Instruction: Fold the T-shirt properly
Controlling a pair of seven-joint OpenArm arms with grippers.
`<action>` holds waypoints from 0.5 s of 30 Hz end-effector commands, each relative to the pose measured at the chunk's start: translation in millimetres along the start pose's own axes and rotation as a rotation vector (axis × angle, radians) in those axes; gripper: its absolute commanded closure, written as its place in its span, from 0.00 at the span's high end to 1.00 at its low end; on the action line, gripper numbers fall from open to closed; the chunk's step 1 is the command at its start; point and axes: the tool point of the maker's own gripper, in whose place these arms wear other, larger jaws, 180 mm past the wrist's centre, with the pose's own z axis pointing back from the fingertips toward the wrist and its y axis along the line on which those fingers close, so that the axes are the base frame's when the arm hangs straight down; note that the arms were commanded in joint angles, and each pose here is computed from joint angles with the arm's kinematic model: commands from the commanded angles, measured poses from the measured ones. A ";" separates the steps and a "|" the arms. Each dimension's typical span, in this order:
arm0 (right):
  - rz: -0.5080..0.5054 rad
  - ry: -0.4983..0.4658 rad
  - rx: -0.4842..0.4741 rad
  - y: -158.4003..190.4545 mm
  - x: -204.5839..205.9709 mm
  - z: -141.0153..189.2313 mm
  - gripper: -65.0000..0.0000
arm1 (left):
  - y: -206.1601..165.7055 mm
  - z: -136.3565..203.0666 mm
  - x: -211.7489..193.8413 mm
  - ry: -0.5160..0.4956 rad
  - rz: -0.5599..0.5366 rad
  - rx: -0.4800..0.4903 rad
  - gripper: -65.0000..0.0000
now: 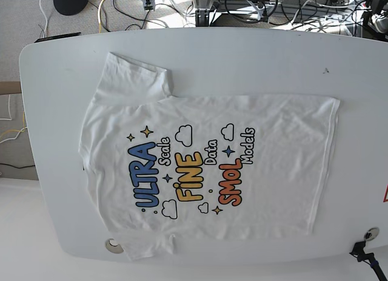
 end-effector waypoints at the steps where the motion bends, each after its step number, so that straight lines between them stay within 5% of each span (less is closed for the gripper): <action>1: 0.009 0.021 -0.004 -2.1 -12.0 -0.1 0.02 | 1.2 0.0 -6.2 0.008 -0.005 0.004 0.00; 9: 0.004 0.070 -0.012 -8.6 -54.1 1.3 0.02 | 4.3 0.6 -27.1 0.021 -0.004 0.008 0.00; 15: 0.007 -0.026 0.008 3.0 -8.7 0.3 0.02 | 3.0 0.7 -24.7 0.012 -0.006 -0.002 0.01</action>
